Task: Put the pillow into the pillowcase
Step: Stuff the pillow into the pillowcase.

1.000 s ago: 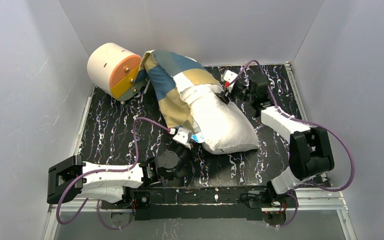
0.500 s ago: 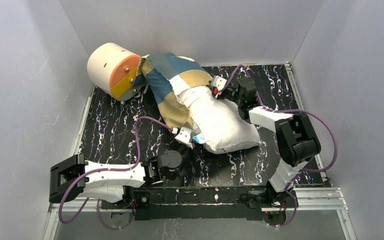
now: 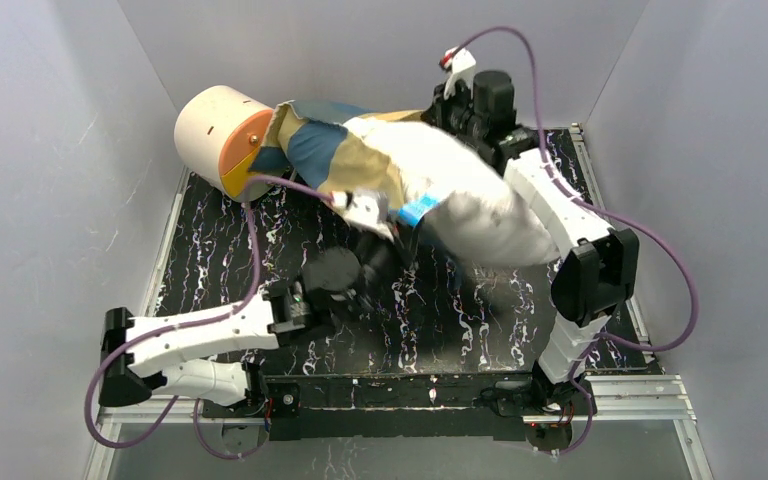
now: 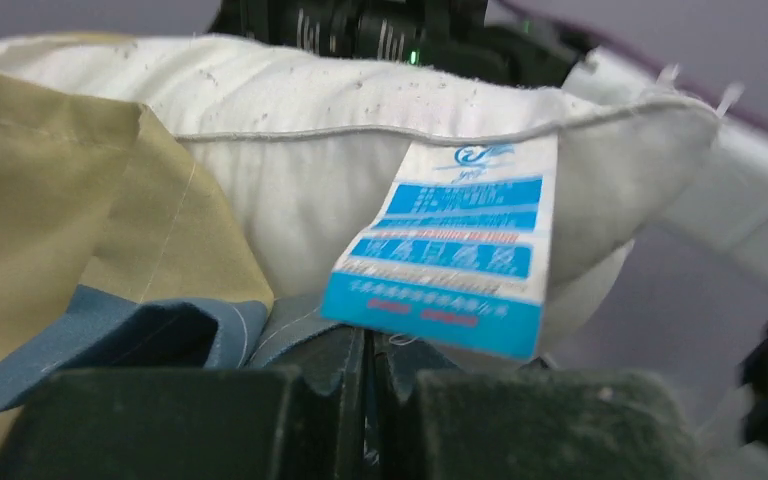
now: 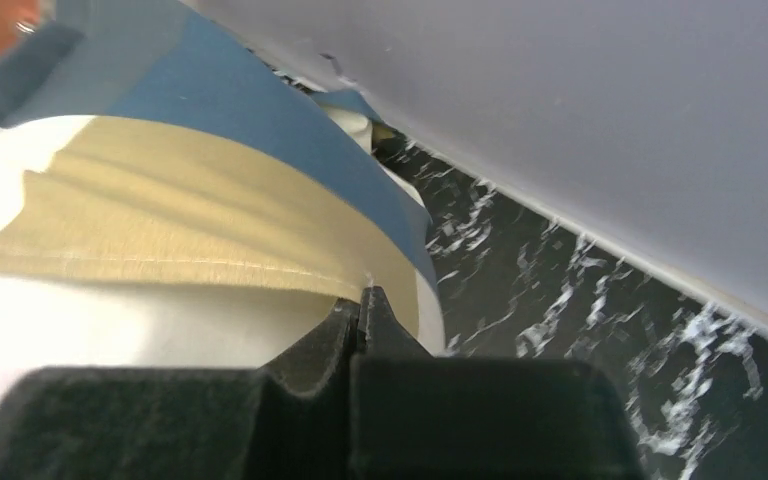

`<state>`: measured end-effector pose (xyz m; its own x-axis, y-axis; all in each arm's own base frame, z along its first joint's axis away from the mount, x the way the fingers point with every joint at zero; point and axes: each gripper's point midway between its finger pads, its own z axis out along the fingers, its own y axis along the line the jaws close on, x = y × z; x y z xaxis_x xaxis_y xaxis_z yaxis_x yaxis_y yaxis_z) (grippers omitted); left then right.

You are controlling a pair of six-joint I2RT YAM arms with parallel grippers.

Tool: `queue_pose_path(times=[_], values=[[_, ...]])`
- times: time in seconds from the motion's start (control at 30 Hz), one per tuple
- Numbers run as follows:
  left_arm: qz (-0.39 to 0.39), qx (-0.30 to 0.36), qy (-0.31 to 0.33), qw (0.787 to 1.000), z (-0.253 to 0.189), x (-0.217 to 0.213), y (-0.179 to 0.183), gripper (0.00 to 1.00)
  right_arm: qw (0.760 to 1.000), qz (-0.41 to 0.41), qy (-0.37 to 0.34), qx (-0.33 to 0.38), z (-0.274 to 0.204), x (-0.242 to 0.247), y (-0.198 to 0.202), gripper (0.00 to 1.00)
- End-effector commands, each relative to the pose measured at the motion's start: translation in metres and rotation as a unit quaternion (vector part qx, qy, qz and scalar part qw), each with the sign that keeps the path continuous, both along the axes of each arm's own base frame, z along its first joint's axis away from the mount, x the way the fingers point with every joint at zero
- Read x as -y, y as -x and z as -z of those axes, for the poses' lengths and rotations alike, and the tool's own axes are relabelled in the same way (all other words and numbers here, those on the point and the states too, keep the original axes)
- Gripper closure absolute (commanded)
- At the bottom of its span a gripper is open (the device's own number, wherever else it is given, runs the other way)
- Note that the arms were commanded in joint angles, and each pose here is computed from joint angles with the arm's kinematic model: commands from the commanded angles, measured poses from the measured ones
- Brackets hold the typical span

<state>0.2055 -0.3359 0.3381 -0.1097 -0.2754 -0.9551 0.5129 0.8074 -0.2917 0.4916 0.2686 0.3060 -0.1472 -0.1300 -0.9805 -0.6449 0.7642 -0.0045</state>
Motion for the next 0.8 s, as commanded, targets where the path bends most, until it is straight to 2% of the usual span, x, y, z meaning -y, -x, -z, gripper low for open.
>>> queue_pose_path(times=[0.0,0.07,0.17,0.33,0.4,0.47,0.57,0.67,0.77], values=[[0.005,0.073,0.121,0.99,-0.169,-0.026,0.007,1.0,0.965,0.016,-0.055,-0.255,-0.017,0.005,0.081,0.99],[0.003,0.091,0.139,0.986,-0.214,-0.036,0.008,1.0,0.954,0.011,-0.067,-0.292,-0.033,0.011,0.109,0.99],[-0.007,0.118,0.139,0.983,-0.275,-0.046,0.006,1.0,0.946,-0.003,-0.092,-0.31,-0.074,0.023,0.15,0.99],[-0.048,0.117,0.065,0.99,-0.303,-0.039,-0.013,1.0,0.946,-0.065,-0.166,-0.27,-0.162,0.033,0.212,0.99],[-0.046,0.103,0.034,0.993,-0.294,-0.028,-0.021,1.0,0.936,-0.082,-0.195,-0.283,-0.175,0.03,0.225,0.99],[-0.036,0.076,0.037,0.996,-0.279,-0.018,-0.034,1.0,0.913,-0.123,-0.234,-0.309,-0.187,0.02,0.238,0.99],[0.005,-0.015,0.077,0.997,-0.235,-0.017,-0.087,1.0,0.88,-0.17,-0.305,-0.323,-0.213,0.012,0.255,0.99],[0.036,-0.102,0.107,0.988,-0.189,-0.02,-0.135,1.0,0.848,-0.185,-0.373,-0.328,-0.238,0.014,0.261,0.99],[0.073,-0.166,0.125,0.975,-0.15,-0.007,-0.169,1.0,0.799,-0.174,-0.444,-0.367,-0.244,0.014,0.244,0.99]])
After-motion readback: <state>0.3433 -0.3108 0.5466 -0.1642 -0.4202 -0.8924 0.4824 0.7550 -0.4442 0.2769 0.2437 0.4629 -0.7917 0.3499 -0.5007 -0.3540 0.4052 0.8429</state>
